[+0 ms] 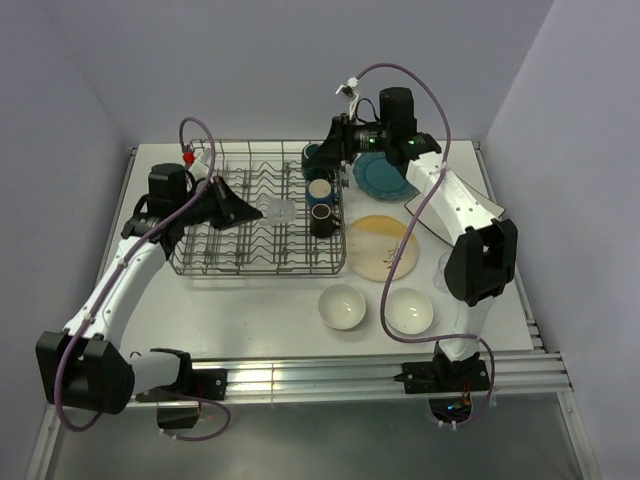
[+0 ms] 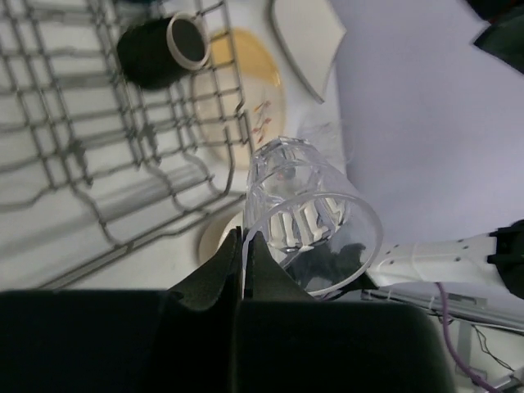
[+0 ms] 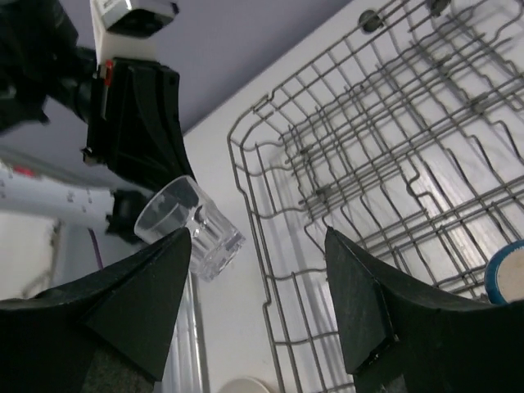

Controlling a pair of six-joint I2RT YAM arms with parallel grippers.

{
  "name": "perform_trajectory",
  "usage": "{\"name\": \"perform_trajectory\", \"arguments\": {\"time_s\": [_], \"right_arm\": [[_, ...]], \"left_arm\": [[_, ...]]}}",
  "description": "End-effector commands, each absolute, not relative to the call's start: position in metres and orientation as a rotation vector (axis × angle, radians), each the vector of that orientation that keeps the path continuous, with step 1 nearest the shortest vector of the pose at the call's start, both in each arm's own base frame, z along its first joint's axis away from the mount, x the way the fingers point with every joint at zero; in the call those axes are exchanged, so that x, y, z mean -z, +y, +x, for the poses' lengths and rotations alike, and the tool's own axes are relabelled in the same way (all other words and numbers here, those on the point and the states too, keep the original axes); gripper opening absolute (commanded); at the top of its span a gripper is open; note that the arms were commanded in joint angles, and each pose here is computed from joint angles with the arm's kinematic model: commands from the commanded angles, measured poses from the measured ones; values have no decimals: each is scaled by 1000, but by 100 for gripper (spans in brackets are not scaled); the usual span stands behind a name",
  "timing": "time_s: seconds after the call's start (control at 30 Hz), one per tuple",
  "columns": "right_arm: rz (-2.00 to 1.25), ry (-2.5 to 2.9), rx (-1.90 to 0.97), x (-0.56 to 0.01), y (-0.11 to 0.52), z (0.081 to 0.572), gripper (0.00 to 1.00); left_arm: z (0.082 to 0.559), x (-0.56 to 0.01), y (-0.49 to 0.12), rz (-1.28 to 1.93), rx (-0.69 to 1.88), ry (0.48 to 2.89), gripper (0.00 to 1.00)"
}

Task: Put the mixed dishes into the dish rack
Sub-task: Pass the cup from the left arm to the right

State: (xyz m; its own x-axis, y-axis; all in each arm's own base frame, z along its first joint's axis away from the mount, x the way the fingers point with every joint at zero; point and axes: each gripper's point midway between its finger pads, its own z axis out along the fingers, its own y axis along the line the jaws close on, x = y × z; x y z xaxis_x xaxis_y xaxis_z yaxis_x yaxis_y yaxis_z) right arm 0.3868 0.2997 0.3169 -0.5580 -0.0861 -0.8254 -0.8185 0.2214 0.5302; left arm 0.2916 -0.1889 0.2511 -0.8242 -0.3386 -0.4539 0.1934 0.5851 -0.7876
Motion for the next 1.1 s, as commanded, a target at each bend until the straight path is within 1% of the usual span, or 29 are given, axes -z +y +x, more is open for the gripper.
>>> {"name": "perform_trajectory", "arguments": {"time_s": [0.0,0.03,0.1,0.13,0.27,0.3,0.4,0.47,0.57,0.73,0.93,1.07], "right_arm": [[-490,1841,-1517,-353,300,406,78],[-442,1847,-1518,-354,300,411,80],[-322,1860,-1564,-352,300,416,88],[-317,1811,-1584,-360,302,418,89],[-48,1840,-1783,-360,302,422,90],[6,1855,-1812,-356,302,424,91],[168,1886,-1879,-346,303,429,93],[233,1866,-1925,-351,301,431,95],[308,1871,-1972,-351,303,435,97],[319,1868,-2035,-355,316,431,99],[306,1891,-2081,-362,337,421,98],[320,1934,-2102,-356,353,416,95]], "left_arm": [[317,-310,-203,21,1423,1969,0],[322,-316,-204,-6,1465,1953,0],[336,-334,-205,38,1500,1863,0],[340,-340,-205,19,1529,1849,0],[365,-360,-201,16,1553,1749,0],[368,-370,-201,46,1544,1691,0],[380,-373,-202,45,1549,1661,0],[387,-374,-203,62,1553,1644,0],[393,-375,-204,66,1561,1629,0],[397,-375,-205,67,1578,1617,0],[400,-372,-207,65,1608,1607,0],[400,-372,-208,78,1624,1598,0]]}}
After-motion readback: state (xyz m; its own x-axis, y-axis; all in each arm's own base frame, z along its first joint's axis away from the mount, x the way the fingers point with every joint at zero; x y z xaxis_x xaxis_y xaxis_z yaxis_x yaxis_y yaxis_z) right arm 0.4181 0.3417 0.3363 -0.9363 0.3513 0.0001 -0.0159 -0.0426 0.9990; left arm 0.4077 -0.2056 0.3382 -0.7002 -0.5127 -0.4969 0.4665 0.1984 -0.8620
